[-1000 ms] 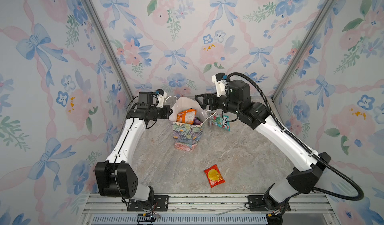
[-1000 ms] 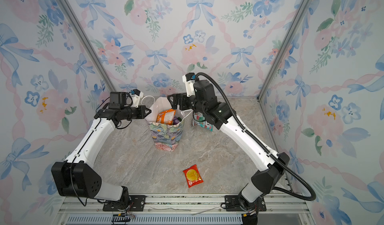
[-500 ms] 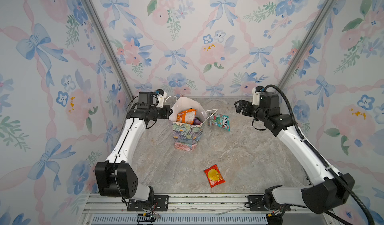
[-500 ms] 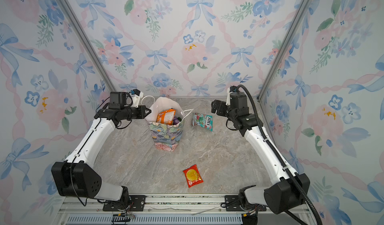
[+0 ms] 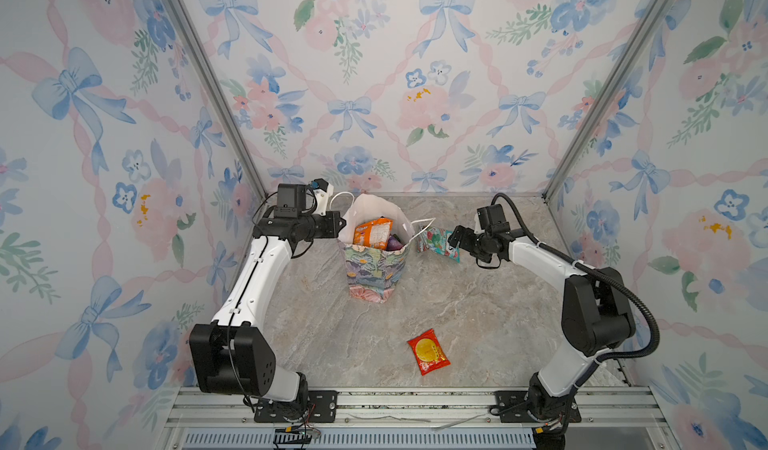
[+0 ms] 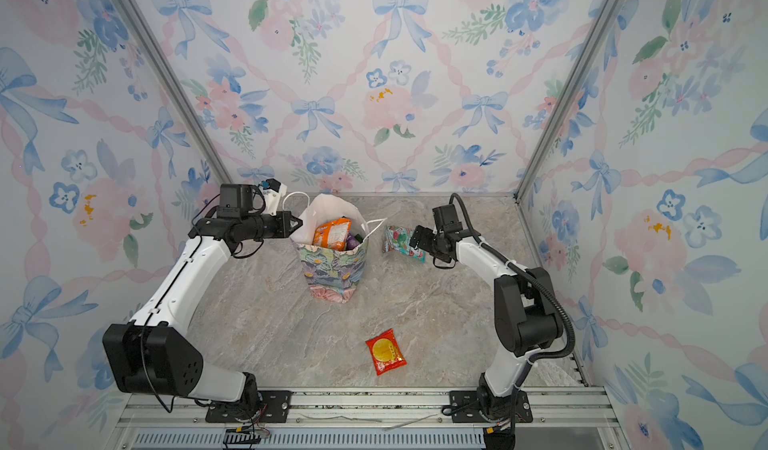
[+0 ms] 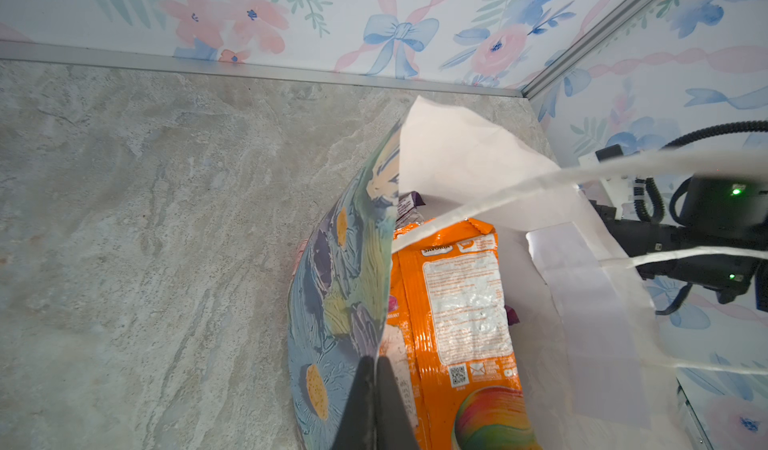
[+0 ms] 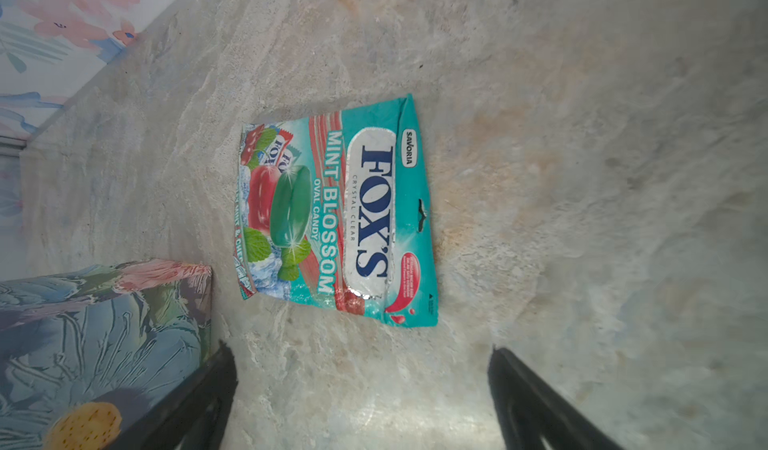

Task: Place the snacks into the paper bag
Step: 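Raise the right gripper and move it to the teal FOX'S packet, then lower the right gripper onto the teal FOX'S packet and close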

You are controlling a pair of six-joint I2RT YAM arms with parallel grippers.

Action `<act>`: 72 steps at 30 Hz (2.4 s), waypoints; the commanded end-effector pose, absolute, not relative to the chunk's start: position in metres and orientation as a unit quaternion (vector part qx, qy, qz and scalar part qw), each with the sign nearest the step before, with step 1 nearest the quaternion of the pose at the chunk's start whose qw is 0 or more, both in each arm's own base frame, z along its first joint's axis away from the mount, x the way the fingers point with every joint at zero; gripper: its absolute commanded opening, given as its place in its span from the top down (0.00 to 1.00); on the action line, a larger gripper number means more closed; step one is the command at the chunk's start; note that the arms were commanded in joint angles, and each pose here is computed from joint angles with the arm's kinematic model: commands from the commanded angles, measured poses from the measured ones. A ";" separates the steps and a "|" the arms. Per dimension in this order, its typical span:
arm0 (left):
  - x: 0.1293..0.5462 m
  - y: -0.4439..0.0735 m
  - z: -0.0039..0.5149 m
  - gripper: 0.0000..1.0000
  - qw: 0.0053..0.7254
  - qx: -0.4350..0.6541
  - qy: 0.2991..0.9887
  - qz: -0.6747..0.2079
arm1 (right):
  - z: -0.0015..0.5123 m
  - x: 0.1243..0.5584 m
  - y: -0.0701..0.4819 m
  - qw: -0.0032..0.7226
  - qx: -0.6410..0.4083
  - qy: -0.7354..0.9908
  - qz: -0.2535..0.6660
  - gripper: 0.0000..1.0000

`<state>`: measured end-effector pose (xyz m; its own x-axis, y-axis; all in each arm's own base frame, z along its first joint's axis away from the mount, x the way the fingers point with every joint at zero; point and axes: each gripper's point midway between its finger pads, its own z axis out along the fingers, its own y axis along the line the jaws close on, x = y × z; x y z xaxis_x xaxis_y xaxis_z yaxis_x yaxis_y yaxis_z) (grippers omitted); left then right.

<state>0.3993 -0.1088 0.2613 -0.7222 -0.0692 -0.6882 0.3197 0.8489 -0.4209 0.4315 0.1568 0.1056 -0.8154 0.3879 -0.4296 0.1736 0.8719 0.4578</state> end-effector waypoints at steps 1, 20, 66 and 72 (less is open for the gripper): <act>0.392 -0.107 0.243 1.00 0.342 0.070 0.901 -0.257 | 0.116 0.429 0.176 0.285 0.205 0.899 0.261 0.03; 0.392 -0.105 0.245 1.00 0.346 0.070 0.901 -0.254 | 0.067 0.433 0.201 0.266 0.328 0.838 0.345 0.17; 0.393 -0.100 0.246 1.00 0.348 0.065 0.900 -0.255 | 0.056 0.504 0.168 0.295 0.341 0.810 0.375 0.86; 0.393 -0.100 0.244 1.00 0.345 0.064 0.901 -0.256 | 0.085 0.500 0.172 0.302 0.312 0.810 0.394 0.96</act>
